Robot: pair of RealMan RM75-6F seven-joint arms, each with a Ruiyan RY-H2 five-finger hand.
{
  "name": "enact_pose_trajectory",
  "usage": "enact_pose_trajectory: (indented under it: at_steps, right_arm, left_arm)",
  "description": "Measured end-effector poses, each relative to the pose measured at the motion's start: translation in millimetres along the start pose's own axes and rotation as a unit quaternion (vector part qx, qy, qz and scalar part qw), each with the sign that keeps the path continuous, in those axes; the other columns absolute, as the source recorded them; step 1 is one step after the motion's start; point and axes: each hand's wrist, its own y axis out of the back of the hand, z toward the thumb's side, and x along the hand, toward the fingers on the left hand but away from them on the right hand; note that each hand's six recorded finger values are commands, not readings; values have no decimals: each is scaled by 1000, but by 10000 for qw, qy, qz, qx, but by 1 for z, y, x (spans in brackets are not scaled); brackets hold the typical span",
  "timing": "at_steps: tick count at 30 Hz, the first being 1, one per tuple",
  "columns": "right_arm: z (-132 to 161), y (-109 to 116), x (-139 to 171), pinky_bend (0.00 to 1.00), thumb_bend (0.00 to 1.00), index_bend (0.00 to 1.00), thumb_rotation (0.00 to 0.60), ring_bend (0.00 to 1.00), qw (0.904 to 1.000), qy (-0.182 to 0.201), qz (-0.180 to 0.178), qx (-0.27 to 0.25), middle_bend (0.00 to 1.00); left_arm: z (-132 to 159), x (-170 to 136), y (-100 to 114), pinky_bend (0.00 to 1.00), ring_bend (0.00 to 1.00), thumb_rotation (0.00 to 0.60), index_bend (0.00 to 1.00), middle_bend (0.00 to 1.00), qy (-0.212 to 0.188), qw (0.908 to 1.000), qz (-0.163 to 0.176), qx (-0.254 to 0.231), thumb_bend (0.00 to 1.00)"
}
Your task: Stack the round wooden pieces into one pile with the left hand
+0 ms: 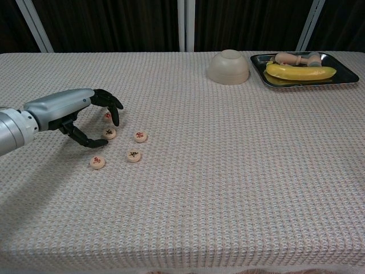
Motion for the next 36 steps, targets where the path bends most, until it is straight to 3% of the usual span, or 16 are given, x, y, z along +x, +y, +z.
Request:
enact_pose_trajectory:
  at_steps: [15, 24, 36]
  right_arm:
    - [-3, 0, 0, 0, 77, 0, 600, 0, 10000, -47, 7, 8, 0]
    - [-4, -2, 1, 0, 76, 0, 600, 0, 10000, -66, 32, -4, 0]
    - [-3, 0, 3, 0, 77, 0, 600, 0, 10000, -12, 12, -40, 0]
  left_arm:
    - [-2, 3, -2, 0, 0, 600, 522, 162, 6, 10000, -13, 85, 271]
    - [-5, 7, 38, 0, 0, 600, 523, 171, 45, 9989, 474, 38, 275]
    - [-21, 26, 31, 0, 0, 600, 498, 176, 475, 9987, 150, -120, 277]
